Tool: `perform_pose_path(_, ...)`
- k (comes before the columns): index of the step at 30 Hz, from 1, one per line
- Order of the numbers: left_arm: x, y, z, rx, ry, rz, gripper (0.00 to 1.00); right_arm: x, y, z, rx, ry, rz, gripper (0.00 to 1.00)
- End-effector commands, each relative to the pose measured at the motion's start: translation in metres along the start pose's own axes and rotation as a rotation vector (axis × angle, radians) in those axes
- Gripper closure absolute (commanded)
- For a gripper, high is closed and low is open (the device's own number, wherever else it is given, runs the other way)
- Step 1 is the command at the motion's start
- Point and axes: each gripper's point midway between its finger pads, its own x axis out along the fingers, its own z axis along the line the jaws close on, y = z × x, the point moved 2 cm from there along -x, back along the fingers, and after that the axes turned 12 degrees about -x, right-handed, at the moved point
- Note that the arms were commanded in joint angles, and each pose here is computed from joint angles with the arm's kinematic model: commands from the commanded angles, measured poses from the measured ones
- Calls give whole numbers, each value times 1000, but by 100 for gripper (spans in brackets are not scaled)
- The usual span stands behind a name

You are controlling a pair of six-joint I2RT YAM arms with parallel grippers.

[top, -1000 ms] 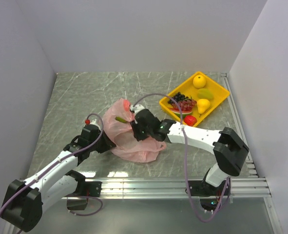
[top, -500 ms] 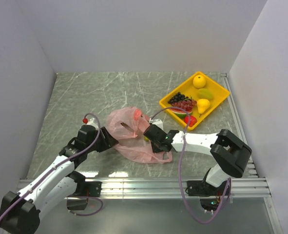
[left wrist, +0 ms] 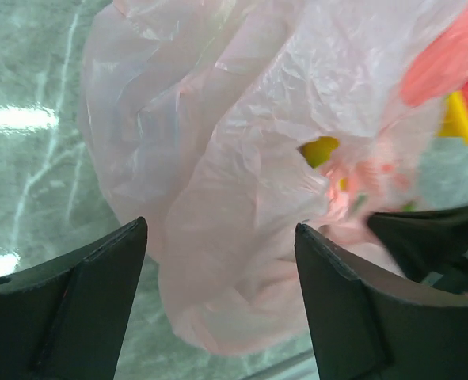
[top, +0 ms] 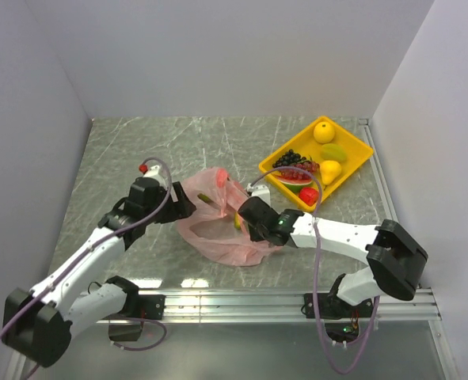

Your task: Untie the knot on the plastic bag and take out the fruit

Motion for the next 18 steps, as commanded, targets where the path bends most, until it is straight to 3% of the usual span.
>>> perform_pose_path(1, 8, -16, -9, 99, -19, -6, 20, -18, -38, -5, 1, 40, -97, 83)
perform_pose_path(3, 14, -20, -17, 120, -21, 29, 21, -25, -47, -3, -6, 28, -115, 80)
perform_pose_path(7, 21, -27, -21, 198, -36, 57, 23, -56, -82, 16, -12, -72, -208, 55)
perform_pose_path(10, 27, -27, -20, 219, -42, 74, 30, -68, -99, 37, -18, -170, -240, 50)
perform_pose_path(14, 33, -22, -19, 222, -31, 99, 65, -65, -115, 56, -35, -191, -240, 49)
perform_pose_path(18, 34, -15, -19, 217, -2, 110, 81, -40, -116, 68, -51, -178, -199, 50)
